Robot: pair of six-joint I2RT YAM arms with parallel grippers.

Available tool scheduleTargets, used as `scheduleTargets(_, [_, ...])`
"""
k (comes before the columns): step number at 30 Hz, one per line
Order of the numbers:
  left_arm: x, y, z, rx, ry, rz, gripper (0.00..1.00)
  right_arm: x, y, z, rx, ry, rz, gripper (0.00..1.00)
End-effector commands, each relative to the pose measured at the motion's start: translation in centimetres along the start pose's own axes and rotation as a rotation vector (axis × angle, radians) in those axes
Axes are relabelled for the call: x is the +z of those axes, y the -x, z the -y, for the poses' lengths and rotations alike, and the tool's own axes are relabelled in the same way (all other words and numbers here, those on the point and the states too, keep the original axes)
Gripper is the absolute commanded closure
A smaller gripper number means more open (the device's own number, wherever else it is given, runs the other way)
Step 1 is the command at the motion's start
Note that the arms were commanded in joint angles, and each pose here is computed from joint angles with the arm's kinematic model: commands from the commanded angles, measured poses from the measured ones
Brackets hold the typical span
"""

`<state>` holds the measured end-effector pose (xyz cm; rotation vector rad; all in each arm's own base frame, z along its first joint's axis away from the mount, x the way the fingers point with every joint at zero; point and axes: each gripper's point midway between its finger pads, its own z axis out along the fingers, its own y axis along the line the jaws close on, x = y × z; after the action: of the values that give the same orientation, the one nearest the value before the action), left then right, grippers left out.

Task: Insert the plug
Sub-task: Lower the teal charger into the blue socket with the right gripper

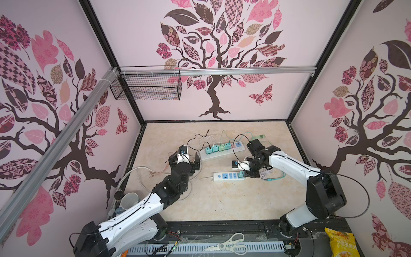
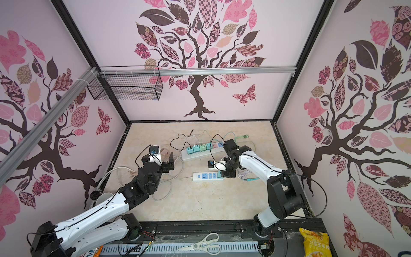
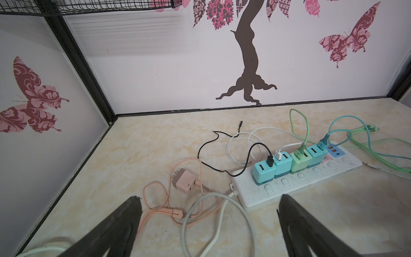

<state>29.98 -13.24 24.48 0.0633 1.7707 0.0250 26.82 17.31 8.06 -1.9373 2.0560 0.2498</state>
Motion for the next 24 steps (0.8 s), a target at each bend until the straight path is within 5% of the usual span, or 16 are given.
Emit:
scheduleTargets(1, [0.2,-1.2,-0.1,0.013,0.002,-0.012,0.02,1.7,-1.3,-1.3,-0.021,0.048,-0.059,1.00])
scheduleTargets(13, [0.0,-1.4,-0.2,0.025,0.002,-0.012,0.02,4.3,-2.5,-1.5,0.064,0.211,-0.179,1.00])
scheduleTargets(22, [0.1,-1.6,-0.2,0.045,0.005,-0.014,0.02,6.3,-3.6,-3.0,0.036,0.180,-0.256,1.00])
scheduleTargets(24, [0.2,-1.7,-0.1,0.039,0.005,-0.021,0.01,5.3,-2.5,-3.4,0.052,0.199,-0.206,0.88])
